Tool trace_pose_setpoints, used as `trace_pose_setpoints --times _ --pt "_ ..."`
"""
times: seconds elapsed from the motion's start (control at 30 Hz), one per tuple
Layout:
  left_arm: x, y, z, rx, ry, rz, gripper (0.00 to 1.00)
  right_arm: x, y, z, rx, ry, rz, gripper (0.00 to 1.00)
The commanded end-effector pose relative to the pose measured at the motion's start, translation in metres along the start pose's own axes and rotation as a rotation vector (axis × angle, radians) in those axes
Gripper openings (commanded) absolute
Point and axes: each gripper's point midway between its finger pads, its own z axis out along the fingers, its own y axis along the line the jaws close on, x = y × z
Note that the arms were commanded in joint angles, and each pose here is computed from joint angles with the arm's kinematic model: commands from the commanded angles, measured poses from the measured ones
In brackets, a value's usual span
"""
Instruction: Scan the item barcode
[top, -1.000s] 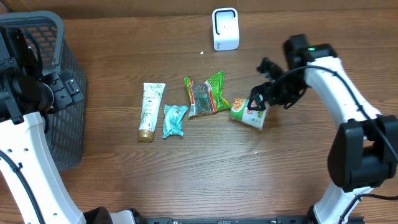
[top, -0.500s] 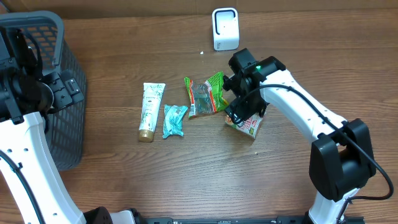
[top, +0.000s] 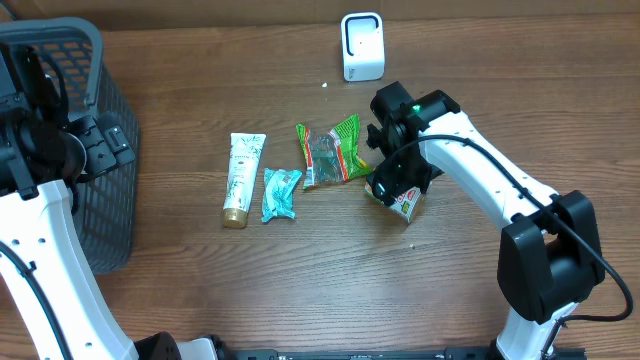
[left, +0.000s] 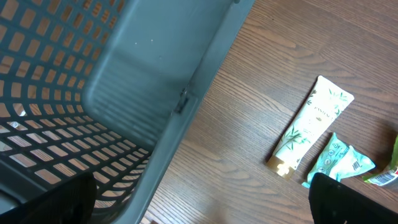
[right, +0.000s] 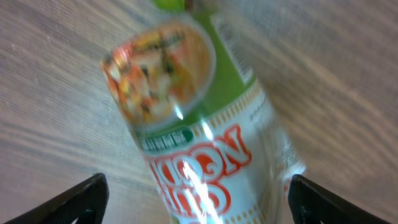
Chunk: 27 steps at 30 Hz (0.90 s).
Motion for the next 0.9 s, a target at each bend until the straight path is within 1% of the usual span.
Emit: trace_pose_setpoints --times 0.0,0.13,0.27,0.37,0.47,0.57,0.67,0.87 --pt "-0.001 0.000 0.001 0.002 0.001 0.014 1.00 -0.015 -0.004 -0.019 0.026 -0.092 -0.025 0.93" --pt "0.000 0.001 0.001 0.002 0.001 0.014 1.00 -0.019 -0.004 -0.015 0.027 -0.096 -0.025 0.93" --pt "-0.001 0.000 0.001 0.002 0.001 0.014 1.00 -0.017 -0.004 -0.008 0.037 -0.072 -0.029 0.82" --pt "-0.001 0.000 0.001 0.002 0.001 0.014 1.00 -0.017 -0.003 -0.004 0.098 -0.064 -0.054 0.80" --pt "0.000 0.001 0.001 0.002 0.001 0.014 0.99 -0.020 0.002 -0.001 0.173 -0.070 -0.082 0.82" --pt "0.000 0.001 0.001 0.002 0.001 0.014 1.00 -0.020 0.006 0.002 0.233 -0.072 -0.110 0.90" --pt "0.000 0.001 0.001 0.002 0.001 0.014 1.00 -0.017 0.008 0.008 0.260 -0.064 -0.122 0.93" --pt "-0.001 0.000 0.001 0.002 0.001 0.014 1.00 -0.019 0.001 0.009 0.307 -0.078 -0.097 0.93"
